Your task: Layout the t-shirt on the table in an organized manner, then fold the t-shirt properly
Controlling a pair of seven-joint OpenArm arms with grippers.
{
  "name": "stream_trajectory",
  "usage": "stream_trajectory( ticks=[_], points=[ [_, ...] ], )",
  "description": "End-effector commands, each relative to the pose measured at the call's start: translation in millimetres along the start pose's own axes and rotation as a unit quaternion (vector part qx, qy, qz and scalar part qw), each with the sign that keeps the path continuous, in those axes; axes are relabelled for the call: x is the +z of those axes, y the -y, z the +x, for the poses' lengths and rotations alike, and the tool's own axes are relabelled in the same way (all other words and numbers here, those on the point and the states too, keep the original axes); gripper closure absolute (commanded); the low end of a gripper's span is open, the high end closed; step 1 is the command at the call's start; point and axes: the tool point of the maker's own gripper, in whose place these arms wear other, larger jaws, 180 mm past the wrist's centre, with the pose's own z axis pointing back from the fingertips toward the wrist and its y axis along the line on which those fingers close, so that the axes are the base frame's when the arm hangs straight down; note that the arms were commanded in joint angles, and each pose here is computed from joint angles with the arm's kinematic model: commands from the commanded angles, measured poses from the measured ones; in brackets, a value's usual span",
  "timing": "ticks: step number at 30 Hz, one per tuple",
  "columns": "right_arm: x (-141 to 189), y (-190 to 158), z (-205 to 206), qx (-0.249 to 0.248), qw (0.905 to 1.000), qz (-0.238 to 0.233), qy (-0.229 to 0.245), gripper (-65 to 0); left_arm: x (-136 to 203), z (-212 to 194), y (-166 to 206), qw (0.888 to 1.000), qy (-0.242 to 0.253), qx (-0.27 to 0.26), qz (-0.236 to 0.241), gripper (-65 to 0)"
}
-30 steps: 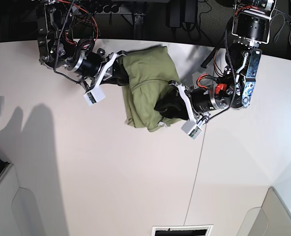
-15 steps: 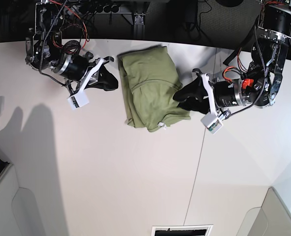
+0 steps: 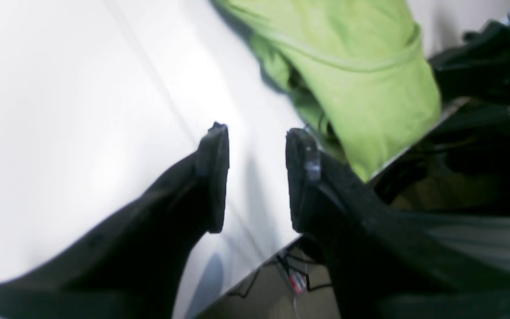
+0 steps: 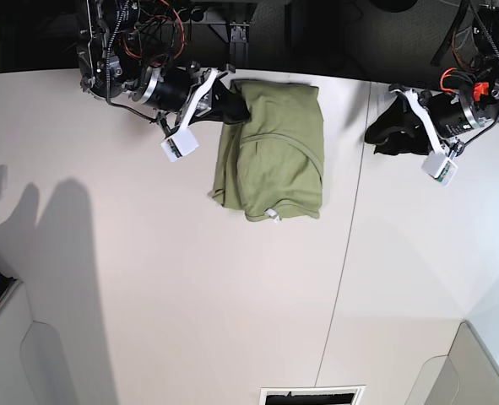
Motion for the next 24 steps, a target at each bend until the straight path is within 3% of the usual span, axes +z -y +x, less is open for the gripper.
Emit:
stream_trajectory(
  ticks=[1,5,12,18,24],
  points=[
    [0.9,-6.2,12.6,0.011,0.9997,0.01,0.021,0.0,7.7,9.4,-1.1,1.0,0.017,-0.007,0.001,-21.9],
    [3.3,-2.3,11.2,0.011,0.9998,0.004,0.016,0.0,26.0,0.0,-11.8,1.0,0.015,0.018,0.021,-21.9],
    [30.1,14.6,-1.6,-0.004,0.9995,-0.03,0.011,0.0,55.1,-31.8,-2.1,0.997,-0.014,0.071,0.015,-21.9],
    [58.8,10.8,-20.4,0.017,0.9987,-0.047,-0.01,0.0,66.9,-67.4,19.6,0.995,-0.069,0.076,0.011,-21.9],
    [80.7,2.8,-70.3,0.002,0.9961,-0.053,-0.07,0.0,82.8,-115.7,30.3,0.985,-0.14,0.095,0.024,-21.9]
  ],
)
